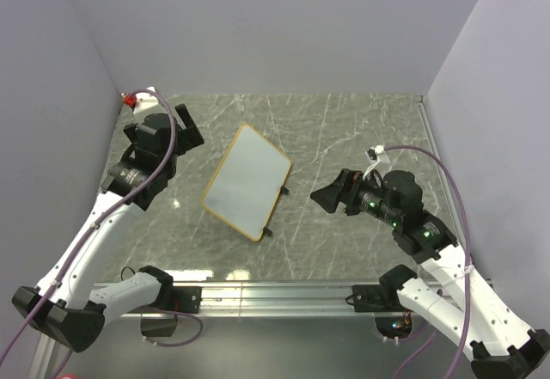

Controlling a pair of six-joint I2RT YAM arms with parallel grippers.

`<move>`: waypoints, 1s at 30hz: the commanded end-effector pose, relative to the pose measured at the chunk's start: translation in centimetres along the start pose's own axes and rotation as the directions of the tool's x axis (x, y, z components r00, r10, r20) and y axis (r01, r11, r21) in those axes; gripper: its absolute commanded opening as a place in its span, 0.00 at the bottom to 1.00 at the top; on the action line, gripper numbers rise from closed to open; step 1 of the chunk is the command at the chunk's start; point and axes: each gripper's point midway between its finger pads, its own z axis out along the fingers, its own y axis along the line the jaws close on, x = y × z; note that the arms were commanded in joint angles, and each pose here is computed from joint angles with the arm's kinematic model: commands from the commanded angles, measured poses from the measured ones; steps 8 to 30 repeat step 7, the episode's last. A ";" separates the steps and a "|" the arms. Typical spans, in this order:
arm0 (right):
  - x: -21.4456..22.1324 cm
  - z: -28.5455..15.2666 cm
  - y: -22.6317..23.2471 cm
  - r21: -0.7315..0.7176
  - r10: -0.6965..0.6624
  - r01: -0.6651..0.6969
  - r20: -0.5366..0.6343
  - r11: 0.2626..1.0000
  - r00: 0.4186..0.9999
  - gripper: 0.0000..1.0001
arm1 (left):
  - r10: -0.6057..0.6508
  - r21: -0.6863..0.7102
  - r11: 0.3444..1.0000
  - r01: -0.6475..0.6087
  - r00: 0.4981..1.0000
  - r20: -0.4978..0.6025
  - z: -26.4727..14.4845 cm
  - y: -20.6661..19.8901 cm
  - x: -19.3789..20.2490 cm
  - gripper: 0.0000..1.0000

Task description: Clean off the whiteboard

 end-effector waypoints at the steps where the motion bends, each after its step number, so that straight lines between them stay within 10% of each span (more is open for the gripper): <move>1: -1.9 -0.4 1.3 -0.025 -0.045 0.046 0.045 0.999 0.998 1.00 | -0.010 -0.051 0.999 0.015 0.995 0.095 0.2 1.0 -1.7 0.99; 30: -2.2 -0.2 0.8 0.014 -0.056 0.056 0.044 0.998 0.997 1.00 | 0.006 -0.133 0.991 0.007 0.995 0.100 1.0 2.6 -0.4 0.97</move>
